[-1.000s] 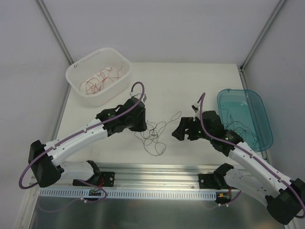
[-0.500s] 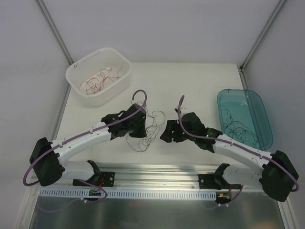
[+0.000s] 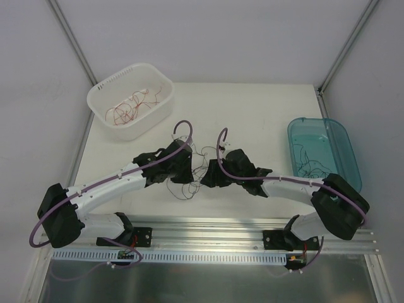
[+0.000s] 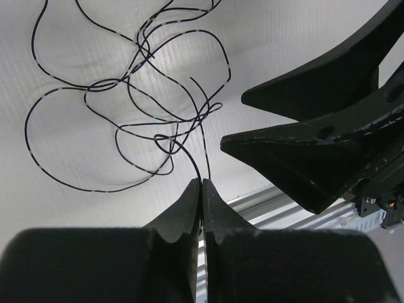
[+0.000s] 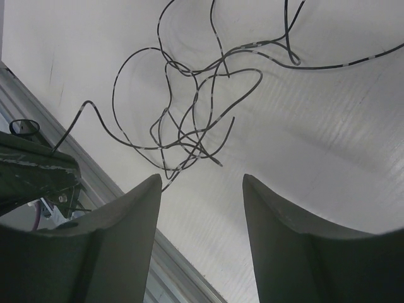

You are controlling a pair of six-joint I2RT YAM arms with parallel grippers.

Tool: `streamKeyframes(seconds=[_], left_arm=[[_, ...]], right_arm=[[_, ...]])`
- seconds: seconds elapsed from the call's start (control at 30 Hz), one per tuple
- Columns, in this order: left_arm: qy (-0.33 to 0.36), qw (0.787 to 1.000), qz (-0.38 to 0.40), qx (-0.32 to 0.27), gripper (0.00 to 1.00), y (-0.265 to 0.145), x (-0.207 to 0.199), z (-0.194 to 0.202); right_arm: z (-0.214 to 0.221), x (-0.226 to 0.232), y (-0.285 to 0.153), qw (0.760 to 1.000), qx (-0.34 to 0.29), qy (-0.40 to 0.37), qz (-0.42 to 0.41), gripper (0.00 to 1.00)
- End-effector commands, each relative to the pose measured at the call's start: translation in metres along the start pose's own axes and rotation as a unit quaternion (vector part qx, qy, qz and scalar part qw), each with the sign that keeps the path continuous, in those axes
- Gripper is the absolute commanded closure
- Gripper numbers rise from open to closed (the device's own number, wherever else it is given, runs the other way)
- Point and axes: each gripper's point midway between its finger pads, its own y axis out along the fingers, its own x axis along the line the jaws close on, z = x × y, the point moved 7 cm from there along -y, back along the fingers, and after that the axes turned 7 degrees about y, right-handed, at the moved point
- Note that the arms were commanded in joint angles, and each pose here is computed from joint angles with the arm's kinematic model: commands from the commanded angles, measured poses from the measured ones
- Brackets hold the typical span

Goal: Untangle the cables

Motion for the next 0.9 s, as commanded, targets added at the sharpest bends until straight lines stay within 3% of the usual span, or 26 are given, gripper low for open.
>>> streamKeyframes(seconds=[0.0,0.6,0.77,0.87], left_arm=[[0.000,1.000,0.024,-0.011,1.00,-0.008,-0.007,0.000],[0.005,0.999,0.034,-0.009,1.00,-0.010,-0.009,0.000],[0.006,0.999,0.032,-0.013,1.00,-0.012,-0.008,-0.001],[0.007,1.000,0.020,-0.019,1.00,-0.011,-0.002,0.001]], right_arm=[[-0.012,0.007,0.006,0.999,-0.034,-0.016,-0.015,0.43],[-0.022,0.017,0.031,0.993,-0.029,-0.096,-0.064,0.51],[-0.021,0.018,0.036,0.992,-0.022,-0.102,-0.075,0.66],[-0.021,0.016,0.028,0.991,-0.029,-0.110,-0.067,0.90]])
